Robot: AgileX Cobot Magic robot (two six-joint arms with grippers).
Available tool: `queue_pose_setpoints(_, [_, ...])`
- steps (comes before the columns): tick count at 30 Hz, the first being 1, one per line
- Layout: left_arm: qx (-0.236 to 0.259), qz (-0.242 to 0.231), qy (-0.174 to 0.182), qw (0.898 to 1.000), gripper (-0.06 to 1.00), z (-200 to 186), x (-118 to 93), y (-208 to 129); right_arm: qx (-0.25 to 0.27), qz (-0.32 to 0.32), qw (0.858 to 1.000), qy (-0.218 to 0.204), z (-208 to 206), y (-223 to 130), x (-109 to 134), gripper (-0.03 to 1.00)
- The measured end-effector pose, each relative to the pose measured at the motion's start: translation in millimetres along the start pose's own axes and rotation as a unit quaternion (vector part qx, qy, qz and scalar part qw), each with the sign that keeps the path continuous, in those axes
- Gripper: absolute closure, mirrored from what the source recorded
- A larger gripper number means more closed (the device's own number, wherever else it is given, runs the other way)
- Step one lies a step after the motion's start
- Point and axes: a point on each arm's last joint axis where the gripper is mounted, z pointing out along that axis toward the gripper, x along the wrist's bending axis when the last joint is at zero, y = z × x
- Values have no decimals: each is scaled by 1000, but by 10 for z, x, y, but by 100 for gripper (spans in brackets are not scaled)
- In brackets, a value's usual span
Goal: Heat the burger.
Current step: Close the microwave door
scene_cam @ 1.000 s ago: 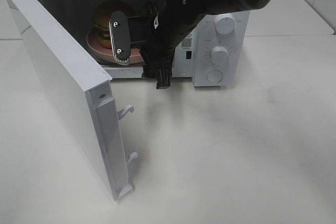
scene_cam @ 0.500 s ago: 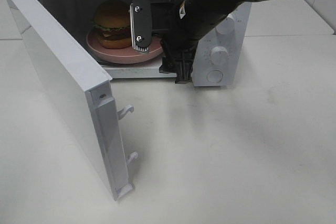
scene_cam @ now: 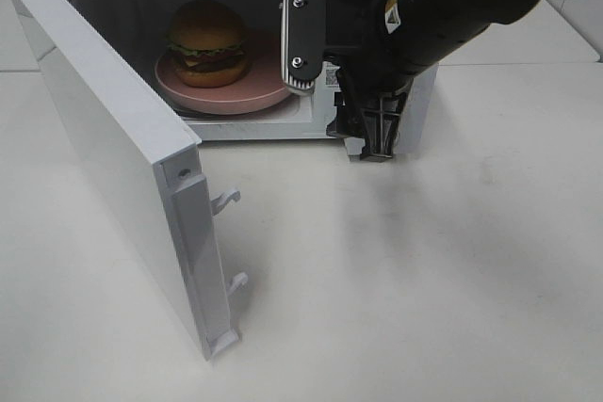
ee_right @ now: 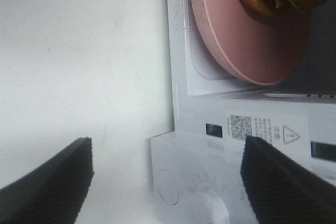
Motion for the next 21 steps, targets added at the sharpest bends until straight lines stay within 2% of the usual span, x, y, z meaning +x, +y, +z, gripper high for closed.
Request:
queue_pose_setpoints(6, [0,0,0,1000,83,0,0,0,9,44,999,7,-184,-90,95,21])
queue_pose_setpoints(8, [0,0,0,1000,90,0,0,0,23,74,997,17,-288,-159,170,21])
queue_pose_setpoints(9, [0,0,0,1000,90,0,0,0,23,74,997,17,-288,-159,170,21])
queue_pose_setpoints(10, [0,0,0,1000,94,0,0,0,35,95,995,26,-359,-207,220,21])
queue_pose_setpoints(14, [0,0,0,1000,94,0,0,0,61,166,983,38,-571,-330,346,21])
queue_pose_setpoints(15, [0,0,0,1000,94,0,0,0,61,166,983,38,-571,-330,346,21])
queue_pose_setpoints(17, [0,0,0,1000,94,0,0,0,77,213,973,41,-693,-415,437,21])
queue_pose_setpoints(19, [0,0,0,1000,94,0,0,0,83,231,969,42,-736,-447,473,21])
queue_pose_setpoints(20, [0,0,0,1000,94,0,0,0,91,262,960,43,-809,-501,537,21])
queue_pose_setpoints(21, [0,0,0,1000,94,0,0,0,91,262,960,43,-809,-501,537,21])
